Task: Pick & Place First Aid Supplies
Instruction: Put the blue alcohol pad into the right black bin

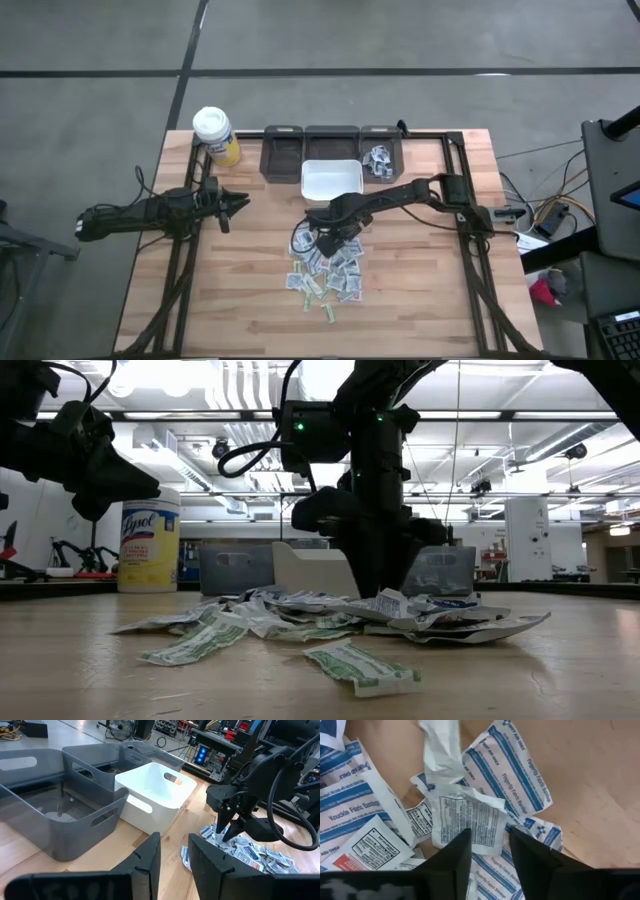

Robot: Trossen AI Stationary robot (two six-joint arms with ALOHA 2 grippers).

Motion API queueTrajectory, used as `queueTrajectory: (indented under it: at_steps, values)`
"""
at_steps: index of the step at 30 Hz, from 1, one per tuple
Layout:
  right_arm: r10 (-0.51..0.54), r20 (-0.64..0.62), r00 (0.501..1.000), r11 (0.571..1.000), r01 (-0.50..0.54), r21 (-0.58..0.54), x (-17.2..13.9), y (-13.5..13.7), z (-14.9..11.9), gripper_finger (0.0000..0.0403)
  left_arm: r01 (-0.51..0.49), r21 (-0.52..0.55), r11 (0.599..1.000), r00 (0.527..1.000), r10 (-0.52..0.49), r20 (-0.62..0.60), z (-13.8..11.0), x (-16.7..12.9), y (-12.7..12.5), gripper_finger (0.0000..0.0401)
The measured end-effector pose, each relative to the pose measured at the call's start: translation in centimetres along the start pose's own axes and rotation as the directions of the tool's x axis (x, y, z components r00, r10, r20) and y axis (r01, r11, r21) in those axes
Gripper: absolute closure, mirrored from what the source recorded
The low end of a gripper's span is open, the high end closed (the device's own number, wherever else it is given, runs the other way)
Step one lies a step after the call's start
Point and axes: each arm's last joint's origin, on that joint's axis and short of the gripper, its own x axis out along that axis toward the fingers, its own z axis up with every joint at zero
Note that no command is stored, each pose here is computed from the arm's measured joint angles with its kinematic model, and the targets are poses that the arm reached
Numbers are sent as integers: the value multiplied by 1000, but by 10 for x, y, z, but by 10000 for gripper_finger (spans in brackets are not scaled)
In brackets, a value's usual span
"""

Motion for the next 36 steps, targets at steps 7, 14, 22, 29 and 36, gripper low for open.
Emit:
queueTrajectory:
  at_steps: [7,14,22,29,36]
  values:
    - [-2,-1,1000,1000,2,0,1,0,0,335,0,0,1000,1000,0,0,0,0,0,307]
    - [-8,-5,1000,1000,8,1,1,-1,0,370,0,0,1000,1000,0,0,0,0,0,307]
    - [-10,-6,1000,1000,10,5,-5,-2,-2,375,0,0,1000,1000,0,0,0,0,0,307]
    - [17,22,1000,1000,-17,5,-26,-5,-4,375,0,0,1000,1000,0,0,0,0,0,307]
    - [28,24,999,1000,-28,0,-41,-8,-9,375,0,0,1000,1000,0,0,0,0,0,307]
